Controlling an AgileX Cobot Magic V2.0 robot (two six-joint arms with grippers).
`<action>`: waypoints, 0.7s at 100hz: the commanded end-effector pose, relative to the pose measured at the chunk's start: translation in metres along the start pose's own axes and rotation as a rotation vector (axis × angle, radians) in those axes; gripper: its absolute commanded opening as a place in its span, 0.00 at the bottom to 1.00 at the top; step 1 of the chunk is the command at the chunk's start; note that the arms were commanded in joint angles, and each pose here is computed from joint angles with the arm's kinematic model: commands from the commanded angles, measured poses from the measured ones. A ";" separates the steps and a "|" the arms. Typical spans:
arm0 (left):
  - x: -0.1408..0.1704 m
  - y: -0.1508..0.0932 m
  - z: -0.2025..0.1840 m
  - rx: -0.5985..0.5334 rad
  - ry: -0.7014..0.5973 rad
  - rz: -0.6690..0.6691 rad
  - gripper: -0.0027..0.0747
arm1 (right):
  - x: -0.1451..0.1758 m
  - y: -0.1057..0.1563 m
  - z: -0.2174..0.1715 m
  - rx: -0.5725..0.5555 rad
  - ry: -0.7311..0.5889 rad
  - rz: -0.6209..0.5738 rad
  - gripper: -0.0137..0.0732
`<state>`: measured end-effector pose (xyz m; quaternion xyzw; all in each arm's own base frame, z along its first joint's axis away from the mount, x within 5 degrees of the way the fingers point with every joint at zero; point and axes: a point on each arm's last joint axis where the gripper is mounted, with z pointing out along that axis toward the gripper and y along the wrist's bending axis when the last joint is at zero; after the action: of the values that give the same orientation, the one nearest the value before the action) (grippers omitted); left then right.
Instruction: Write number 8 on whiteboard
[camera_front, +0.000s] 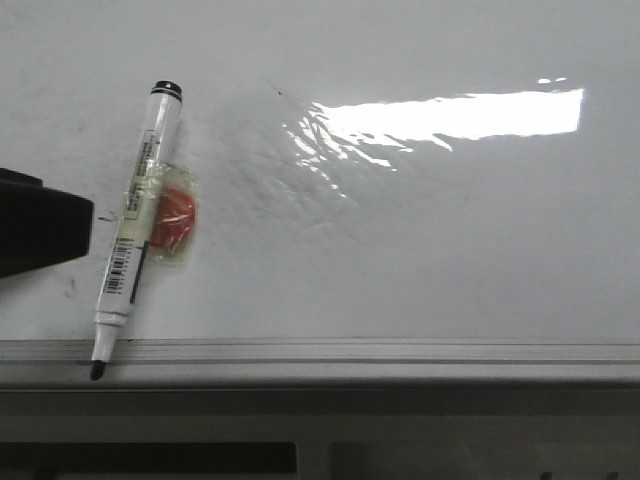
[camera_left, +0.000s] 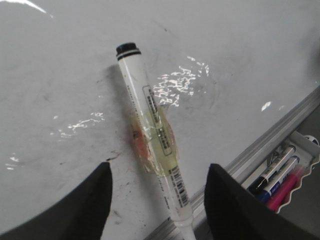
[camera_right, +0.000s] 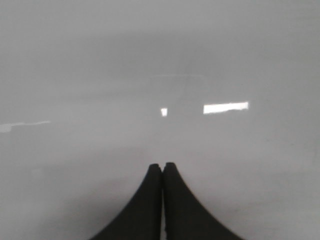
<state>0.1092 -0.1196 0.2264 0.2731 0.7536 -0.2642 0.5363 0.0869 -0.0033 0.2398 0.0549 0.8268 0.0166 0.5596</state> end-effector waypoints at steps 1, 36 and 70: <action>-0.021 -0.003 0.011 0.002 -0.095 -0.016 0.53 | -0.016 0.000 -0.002 0.006 -0.085 -0.003 0.08; -0.008 -0.003 0.032 -0.009 0.036 -0.010 0.25 | -0.015 0.001 -0.002 -0.002 -0.067 -0.005 0.08; -0.004 -0.004 0.035 -0.008 0.056 0.000 0.01 | -0.012 0.008 -0.002 -0.078 -0.038 -0.034 0.08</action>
<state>0.1270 -0.1420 0.2076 0.2917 0.7902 -0.2365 0.4842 0.0857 0.0028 0.2370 0.0271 0.8374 0.0362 0.5448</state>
